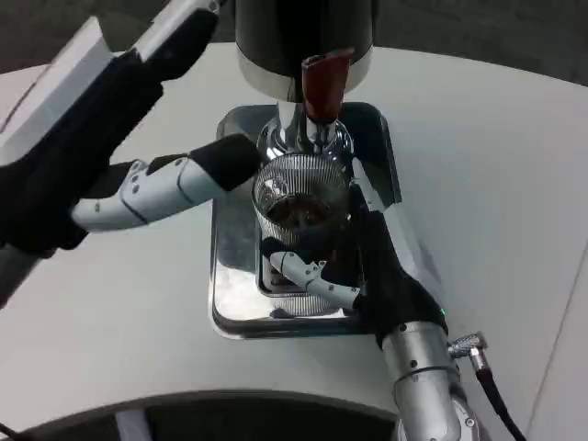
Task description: Grasp the cup under the faucet to collect the drink, then remove the cup.
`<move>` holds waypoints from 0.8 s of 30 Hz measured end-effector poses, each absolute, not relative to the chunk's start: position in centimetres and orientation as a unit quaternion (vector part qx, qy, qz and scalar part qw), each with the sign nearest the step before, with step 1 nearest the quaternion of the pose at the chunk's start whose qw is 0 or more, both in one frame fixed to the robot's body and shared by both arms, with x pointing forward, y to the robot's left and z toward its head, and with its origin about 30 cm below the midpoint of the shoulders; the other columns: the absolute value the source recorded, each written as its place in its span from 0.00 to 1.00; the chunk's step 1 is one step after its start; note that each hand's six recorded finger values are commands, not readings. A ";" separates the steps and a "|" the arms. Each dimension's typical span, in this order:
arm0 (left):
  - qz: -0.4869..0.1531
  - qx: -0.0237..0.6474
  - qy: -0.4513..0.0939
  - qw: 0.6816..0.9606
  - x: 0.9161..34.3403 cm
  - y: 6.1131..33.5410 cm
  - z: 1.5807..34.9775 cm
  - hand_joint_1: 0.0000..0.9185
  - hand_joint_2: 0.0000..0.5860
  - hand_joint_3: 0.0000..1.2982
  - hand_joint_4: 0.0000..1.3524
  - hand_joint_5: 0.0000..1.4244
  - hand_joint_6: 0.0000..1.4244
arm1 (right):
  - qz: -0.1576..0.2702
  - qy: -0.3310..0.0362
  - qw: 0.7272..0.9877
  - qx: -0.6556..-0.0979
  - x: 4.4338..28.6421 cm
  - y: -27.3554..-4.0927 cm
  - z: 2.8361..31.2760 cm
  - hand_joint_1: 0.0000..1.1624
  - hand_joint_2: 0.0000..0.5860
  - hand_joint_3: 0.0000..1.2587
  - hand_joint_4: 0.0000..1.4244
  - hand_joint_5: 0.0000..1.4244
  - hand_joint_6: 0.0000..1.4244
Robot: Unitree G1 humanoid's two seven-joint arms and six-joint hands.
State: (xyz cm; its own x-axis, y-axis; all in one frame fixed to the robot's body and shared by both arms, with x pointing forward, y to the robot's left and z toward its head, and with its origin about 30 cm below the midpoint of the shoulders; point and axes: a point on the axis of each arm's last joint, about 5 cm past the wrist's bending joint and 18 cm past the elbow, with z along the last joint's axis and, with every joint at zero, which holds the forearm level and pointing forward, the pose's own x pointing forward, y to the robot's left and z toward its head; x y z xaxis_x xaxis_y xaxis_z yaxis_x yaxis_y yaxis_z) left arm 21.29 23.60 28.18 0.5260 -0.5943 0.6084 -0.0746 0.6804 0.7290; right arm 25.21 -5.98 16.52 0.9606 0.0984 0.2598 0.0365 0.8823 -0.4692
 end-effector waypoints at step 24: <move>-0.084 0.345 -0.361 0.862 15.9 27.6 24.4 0.00 0.33 0.00 0.00 0.02 0.00 | 0.007 -0.147 0.969 -0.199 26.9 -4.5 15.9 0.67 0.30 0.02 0.06 0.05 0.12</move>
